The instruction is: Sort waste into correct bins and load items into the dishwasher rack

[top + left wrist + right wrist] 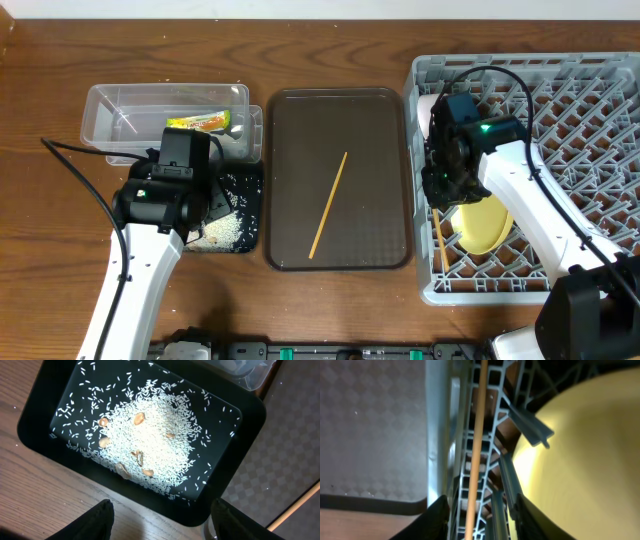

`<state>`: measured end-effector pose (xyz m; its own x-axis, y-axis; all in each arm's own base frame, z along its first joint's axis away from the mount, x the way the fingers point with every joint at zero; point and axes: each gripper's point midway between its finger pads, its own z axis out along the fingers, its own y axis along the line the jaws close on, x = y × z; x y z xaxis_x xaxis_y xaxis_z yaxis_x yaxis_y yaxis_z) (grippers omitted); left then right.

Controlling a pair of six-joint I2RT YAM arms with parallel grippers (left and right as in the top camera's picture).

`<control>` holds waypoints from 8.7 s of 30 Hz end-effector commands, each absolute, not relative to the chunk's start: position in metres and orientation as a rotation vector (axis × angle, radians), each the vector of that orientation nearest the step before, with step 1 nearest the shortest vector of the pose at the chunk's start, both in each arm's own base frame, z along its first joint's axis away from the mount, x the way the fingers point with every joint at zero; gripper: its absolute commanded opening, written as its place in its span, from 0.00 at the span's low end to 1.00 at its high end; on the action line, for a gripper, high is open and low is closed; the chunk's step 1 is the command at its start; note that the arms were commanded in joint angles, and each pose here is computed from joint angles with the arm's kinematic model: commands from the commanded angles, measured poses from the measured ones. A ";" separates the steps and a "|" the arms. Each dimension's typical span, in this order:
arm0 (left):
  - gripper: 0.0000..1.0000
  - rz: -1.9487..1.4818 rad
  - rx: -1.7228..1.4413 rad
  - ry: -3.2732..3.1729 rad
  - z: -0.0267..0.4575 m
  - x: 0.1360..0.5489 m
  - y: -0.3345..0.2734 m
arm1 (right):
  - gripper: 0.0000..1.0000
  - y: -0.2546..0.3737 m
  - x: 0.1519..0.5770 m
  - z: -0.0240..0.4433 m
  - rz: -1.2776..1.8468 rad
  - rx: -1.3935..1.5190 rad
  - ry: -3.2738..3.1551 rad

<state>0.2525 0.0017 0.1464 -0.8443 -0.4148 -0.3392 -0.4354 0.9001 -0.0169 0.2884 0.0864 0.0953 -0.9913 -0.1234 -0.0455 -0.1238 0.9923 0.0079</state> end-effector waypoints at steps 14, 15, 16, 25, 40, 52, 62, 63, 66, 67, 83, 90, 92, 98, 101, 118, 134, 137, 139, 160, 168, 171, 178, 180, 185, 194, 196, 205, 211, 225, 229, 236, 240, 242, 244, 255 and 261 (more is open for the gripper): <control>0.66 0.112 -0.621 2.735 0.145 0.251 0.005 | 0.52 0.168 0.345 0.160 0.270 -0.348 2.753; 0.65 0.112 -0.621 2.735 0.145 0.251 0.005 | 0.53 0.179 0.346 0.160 0.298 -0.356 2.735; 0.66 0.112 -0.621 2.735 0.145 0.251 0.005 | 0.54 0.189 0.346 0.161 0.316 -0.355 2.720; 0.65 0.112 -0.621 2.735 0.145 0.251 0.005 | 0.58 0.276 0.327 0.115 0.402 -0.399 2.756; 0.65 0.112 -0.621 2.735 0.145 0.251 0.005 | 0.49 0.290 0.296 -0.002 0.202 -0.219 3.042; 0.65 0.112 -0.621 2.735 0.144 0.251 0.005 | 0.01 0.263 0.295 -0.008 0.041 -0.132 3.073; 0.65 0.112 -0.621 2.734 0.145 0.251 0.005 | 0.01 0.247 0.314 0.068 0.116 -0.261 2.978; 0.65 0.112 -0.621 2.734 0.145 0.251 0.005 | 0.01 0.242 0.315 0.080 0.124 -0.280 2.962; 0.66 0.112 -0.621 2.735 0.145 0.251 0.005 | 0.01 0.222 0.312 0.110 0.125 -0.323 2.933; 0.66 0.112 -0.620 2.734 0.145 0.251 0.005 | 0.01 0.212 0.310 0.119 0.119 -0.327 2.931; 0.65 0.110 -0.621 2.731 0.145 0.252 0.005 | 0.01 0.095 0.288 0.118 -0.052 -0.153 3.105; 0.66 0.110 -0.621 2.731 0.145 0.252 0.005 | 0.03 0.091 0.287 0.082 -0.045 -0.139 3.096; 0.65 0.110 -0.620 2.731 0.145 0.252 0.005 | 0.22 0.091 0.287 0.077 -0.044 -0.139 3.093; 0.79 0.103 -0.584 2.737 0.145 0.253 0.004 | 0.60 0.100 0.303 0.090 0.026 -0.134 3.024; 0.80 0.070 -0.505 2.769 0.144 0.252 -0.002 | 0.61 0.107 0.314 0.112 0.091 -0.130 2.950; 0.82 -0.110 -0.308 2.531 0.180 0.211 -0.014 | 0.61 0.076 0.270 0.226 0.132 0.005 2.576; 0.91 -0.183 -0.358 2.369 0.182 0.192 -0.013 | 0.99 0.036 0.200 0.251 0.160 0.100 2.235; 0.91 -0.183 -0.357 2.369 0.182 0.192 -0.013 | 0.99 0.035 0.198 0.251 0.161 0.100 2.235; 0.91 -0.183 -0.357 2.369 0.182 0.192 -0.013 | 0.99 0.035 0.197 0.249 0.158 0.099 2.245; 0.92 -0.183 -0.357 2.369 0.182 0.192 -0.013 | 0.99 0.012 0.225 0.260 0.015 -0.028 2.009; 0.92 -0.183 -0.357 2.369 0.182 0.192 -0.013 | 0.99 -0.001 0.222 0.241 -0.019 -0.010 1.813; 0.92 -0.183 -0.357 2.369 0.182 0.192 -0.013 | 0.99 -0.003 0.221 0.234 -0.032 -0.005 1.753; 0.93 -0.183 -0.357 2.369 0.182 0.192 -0.013 | 0.99 -0.004 0.228 0.219 -0.076 -0.035 1.599; 0.92 -0.183 -0.357 2.369 0.182 0.192 -0.013 | 0.99 -0.004 0.233 0.213 -0.075 -0.035 1.584; 0.93 -0.183 -0.357 2.369 0.182 0.192 -0.013 | 0.99 -0.005 0.243 0.192 -0.078 -0.031 1.560; 0.92 -0.183 -0.357 2.369 0.182 0.192 -0.013 | 0.99 0.004 0.246 0.157 -0.102 -0.152 1.637; 0.93 -0.183 -0.357 2.369 0.182 0.192 -0.013 | 0.99 0.005 0.246 0.156 -0.101 -0.156 1.641; 0.93 -0.183 -0.357 2.369 0.182 0.192 -0.013 | 0.99 0.002 0.246 0.157 -0.111 -0.145 1.640; 0.93 -0.183 -0.357 2.369 0.182 0.192 -0.013 | 0.99 0.002 0.246 0.157 -0.111 -0.145 1.639; 0.93 -0.183 -0.357 2.369 0.182 0.192 -0.013 | 0.99 0.002 0.246 0.157 -0.111 -0.145 1.640; 0.93 -0.183 -0.357 2.369 0.182 0.192 -0.013 | 0.99 0.002 0.246 0.157 -0.111 -0.145 1.639; 0.93 -0.183 -0.357 2.369 0.182 0.192 -0.013 | 0.99 0.002 0.246 0.157 -0.111 -0.145 1.639; 0.93 -0.183 -0.357 2.369 0.182 0.192 -0.013 | 0.99 0.002 0.246 0.157 -0.111 -0.145 1.640; 0.93 -0.183 -0.357 2.369 0.182 0.192 -0.013 | 0.99 0.002 0.246 0.157 -0.111 -0.145 1.639; 0.93 -0.183 -0.358 2.369 0.182 0.192 -0.013 | 0.99 0.002 0.246 0.157 -0.111 -0.145 1.639; 0.93 -0.108 -0.330 2.279 0.188 0.187 0.000 | 0.99 0.002 0.246 0.157 -0.111 -0.145 1.639; 0.93 -0.078 -0.244 2.066 0.177 0.207 0.005 | 0.99 0.002 0.246 0.157 -0.111 -0.145 1.639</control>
<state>0.2057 -0.0019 0.1960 -0.4864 -0.2661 -0.8322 -0.1460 0.9638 -0.2229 0.2465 0.0023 0.1570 -0.0723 -0.1445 -0.9869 -0.0229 0.9894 -0.1432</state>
